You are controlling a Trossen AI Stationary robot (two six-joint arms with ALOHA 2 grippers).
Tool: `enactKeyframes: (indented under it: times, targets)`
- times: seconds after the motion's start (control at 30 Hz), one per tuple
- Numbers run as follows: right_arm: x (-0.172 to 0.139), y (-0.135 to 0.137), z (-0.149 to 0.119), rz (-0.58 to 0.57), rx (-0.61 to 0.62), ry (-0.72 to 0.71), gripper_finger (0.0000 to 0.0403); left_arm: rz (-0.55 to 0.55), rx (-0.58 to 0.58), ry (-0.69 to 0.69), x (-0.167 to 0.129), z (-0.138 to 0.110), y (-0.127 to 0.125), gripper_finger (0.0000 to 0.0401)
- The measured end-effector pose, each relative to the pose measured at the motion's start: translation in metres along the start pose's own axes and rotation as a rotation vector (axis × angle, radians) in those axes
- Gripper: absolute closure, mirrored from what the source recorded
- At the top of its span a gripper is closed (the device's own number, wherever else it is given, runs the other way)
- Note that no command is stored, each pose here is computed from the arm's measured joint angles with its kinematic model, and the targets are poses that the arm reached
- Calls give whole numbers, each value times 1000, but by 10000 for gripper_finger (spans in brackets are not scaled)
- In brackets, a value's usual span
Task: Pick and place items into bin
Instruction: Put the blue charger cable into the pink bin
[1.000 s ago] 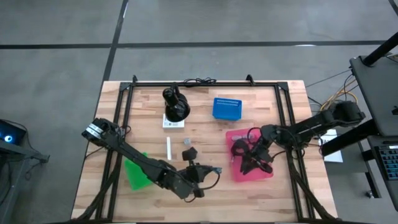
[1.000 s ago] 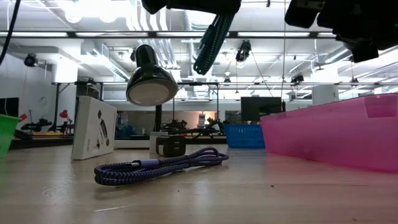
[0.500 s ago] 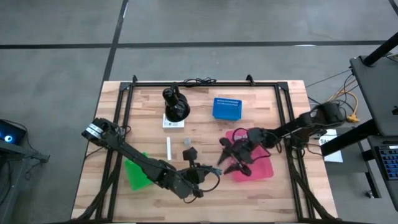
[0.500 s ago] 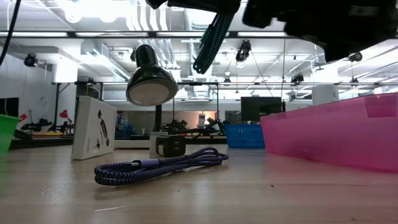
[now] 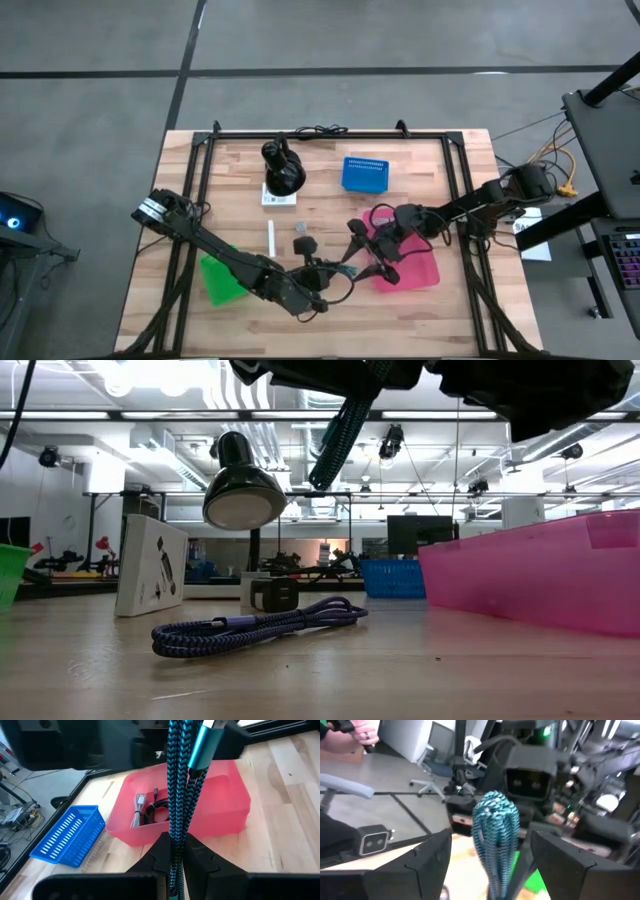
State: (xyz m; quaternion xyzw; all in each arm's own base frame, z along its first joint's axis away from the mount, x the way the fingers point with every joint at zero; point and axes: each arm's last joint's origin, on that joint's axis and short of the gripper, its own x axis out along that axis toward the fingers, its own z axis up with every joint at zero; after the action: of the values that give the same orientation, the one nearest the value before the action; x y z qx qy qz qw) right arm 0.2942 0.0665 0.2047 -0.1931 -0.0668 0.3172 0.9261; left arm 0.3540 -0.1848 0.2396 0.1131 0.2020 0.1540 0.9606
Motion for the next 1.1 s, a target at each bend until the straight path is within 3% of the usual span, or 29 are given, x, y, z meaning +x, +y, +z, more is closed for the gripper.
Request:
enactKeyframes:
  times: [0.33,1.1]
  targets:
    - [3,-3,2,0,44,3,165,8,-3,2,2,-1,2,390]
    - [3,-3,3,-13,41,4,256,40,-16,13,12,0,13,391]
